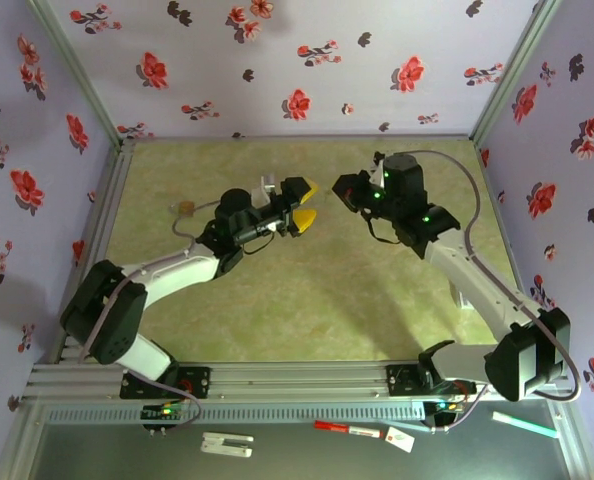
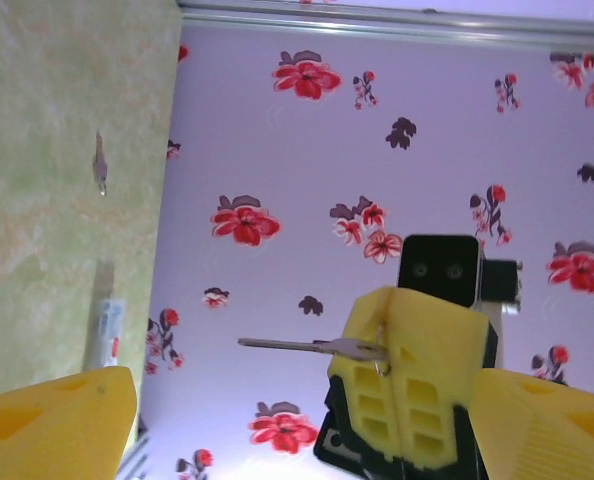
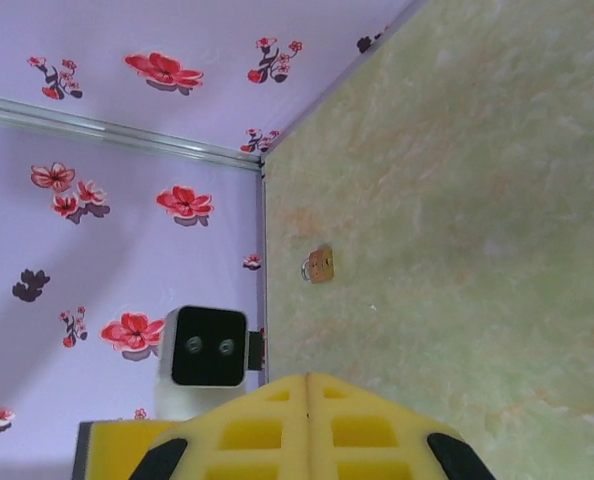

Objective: Unlock with the key

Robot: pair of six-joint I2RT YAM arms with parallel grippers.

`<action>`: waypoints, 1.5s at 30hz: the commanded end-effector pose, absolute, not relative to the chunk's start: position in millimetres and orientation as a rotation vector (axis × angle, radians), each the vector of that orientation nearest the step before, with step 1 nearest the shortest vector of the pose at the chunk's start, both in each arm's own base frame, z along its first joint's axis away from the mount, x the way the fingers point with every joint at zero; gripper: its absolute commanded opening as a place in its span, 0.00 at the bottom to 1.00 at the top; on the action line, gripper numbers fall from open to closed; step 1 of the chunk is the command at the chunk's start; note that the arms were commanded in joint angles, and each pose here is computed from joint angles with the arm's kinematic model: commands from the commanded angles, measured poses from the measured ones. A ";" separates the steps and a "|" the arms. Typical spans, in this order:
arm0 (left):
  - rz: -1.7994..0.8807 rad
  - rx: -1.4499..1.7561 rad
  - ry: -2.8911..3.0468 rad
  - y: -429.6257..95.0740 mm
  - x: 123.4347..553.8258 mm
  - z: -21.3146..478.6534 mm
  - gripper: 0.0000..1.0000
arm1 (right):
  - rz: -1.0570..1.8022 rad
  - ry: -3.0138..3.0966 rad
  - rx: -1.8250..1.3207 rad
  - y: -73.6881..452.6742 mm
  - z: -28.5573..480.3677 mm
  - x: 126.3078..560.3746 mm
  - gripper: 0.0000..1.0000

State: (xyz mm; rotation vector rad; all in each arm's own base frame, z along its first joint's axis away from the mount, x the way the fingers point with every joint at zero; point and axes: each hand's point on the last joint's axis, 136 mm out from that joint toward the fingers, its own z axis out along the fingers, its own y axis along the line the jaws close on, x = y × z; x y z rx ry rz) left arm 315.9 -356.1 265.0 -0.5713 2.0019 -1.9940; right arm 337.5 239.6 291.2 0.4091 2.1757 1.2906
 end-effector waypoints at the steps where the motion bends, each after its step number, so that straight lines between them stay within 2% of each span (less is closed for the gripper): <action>1: -2.106 -0.760 1.978 -359.5 315.8 261.9 0.86 | 1.342 2.110 0.323 250.8 302.5 336.0 0.00; 15: -2.238 -0.932 1.856 -359.2 327.2 265.8 0.84 | 1.429 2.130 0.194 288.4 283.0 320.4 0.00; 21: -2.236 -0.944 1.823 -350.0 331.7 269.1 0.80 | 1.425 2.149 0.191 288.7 271.5 314.8 0.00; 32: -2.186 -0.955 1.838 -337.7 335.8 261.3 0.61 | 1.436 2.154 0.138 289.2 269.1 302.3 0.00; 45: -2.136 -0.940 1.881 -335.0 338.2 255.4 0.44 | 1.454 2.151 0.086 291.7 266.9 293.5 0.00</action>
